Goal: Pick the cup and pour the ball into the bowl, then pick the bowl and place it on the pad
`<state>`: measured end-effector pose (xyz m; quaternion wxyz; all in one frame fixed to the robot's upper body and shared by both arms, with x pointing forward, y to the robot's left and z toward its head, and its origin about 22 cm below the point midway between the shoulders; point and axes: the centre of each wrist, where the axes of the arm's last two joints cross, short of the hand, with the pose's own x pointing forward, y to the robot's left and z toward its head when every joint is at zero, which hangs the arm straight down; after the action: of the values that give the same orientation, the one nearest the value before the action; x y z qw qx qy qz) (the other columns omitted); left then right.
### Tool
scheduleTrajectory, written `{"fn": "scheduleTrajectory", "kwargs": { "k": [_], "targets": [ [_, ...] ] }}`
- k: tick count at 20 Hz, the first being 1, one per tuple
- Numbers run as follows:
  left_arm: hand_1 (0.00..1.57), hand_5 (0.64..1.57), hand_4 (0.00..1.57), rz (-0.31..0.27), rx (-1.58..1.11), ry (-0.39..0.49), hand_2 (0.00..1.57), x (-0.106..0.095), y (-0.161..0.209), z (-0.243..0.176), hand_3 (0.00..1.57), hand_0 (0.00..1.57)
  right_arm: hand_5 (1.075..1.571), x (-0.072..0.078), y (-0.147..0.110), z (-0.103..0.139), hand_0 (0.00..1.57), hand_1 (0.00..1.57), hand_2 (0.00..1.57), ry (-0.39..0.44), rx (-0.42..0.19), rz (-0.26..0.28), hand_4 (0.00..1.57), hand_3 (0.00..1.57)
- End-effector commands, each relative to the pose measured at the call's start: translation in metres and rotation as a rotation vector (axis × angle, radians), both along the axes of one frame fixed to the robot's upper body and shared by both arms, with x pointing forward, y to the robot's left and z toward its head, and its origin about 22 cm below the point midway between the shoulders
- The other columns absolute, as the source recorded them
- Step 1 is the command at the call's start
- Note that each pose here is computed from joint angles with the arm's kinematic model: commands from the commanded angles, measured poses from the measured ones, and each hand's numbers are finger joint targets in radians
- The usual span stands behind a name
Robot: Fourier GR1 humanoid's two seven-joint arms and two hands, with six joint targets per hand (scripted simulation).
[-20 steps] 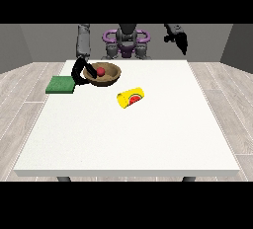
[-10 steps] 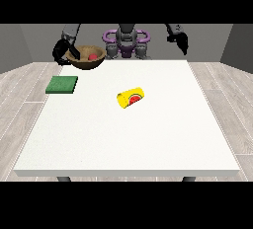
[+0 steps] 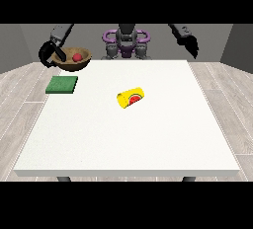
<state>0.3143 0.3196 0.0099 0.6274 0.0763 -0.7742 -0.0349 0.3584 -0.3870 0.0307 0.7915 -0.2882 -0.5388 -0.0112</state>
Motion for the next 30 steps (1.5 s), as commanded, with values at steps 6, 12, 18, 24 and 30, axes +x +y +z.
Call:
{"fn": "scheduleTrajectory", "kwargs": {
  "k": [6,12,18,24,30],
  "targets": [
    [0.0,1.571,1.28,0.053,-0.031,-0.177,0.0,-0.019,0.14,0.077,0.0,0.0,1.57,-0.024,-0.051,0.01,1.57,1.57,1.57,-0.135,-0.043,-0.058,0.82,0.0],
    [0.0,1.563,1.21,0.106,-0.031,-0.216,0.0,-0.032,0.184,0.099,0.0,0.0,1.567,-0.019,-0.043,0.007,1.57,1.57,1.57,-0.204,-0.017,-0.08,0.76,0.0],
    [0.0,1.558,1.19,0.099,-0.019,-0.298,0.0,-0.029,0.181,0.111,0.0,0.0,1.553,-0.032,-0.083,0.022,1.22,1.22,1.41,-0.212,-0.041,-0.238,0.0,1.3],
    [0.0,1.551,1.18,0.079,-0.03,-0.274,0.0,-0.03,0.179,0.105,0.0,0.0,1.46,-0.022,-0.089,0.039,0.0,0.0,0.42,-0.19,0.042,-0.161,0.0,0.65],
    [0.0,1.559,0.9,-0.072,-0.04,-0.149,0.0,0.008,0.089,0.1,0.0,0.0,1.359,-0.018,-0.083,0.031,0.0,0.0,0.0,-0.066,0.037,-0.171,0.0,0.0]
  ]
}}
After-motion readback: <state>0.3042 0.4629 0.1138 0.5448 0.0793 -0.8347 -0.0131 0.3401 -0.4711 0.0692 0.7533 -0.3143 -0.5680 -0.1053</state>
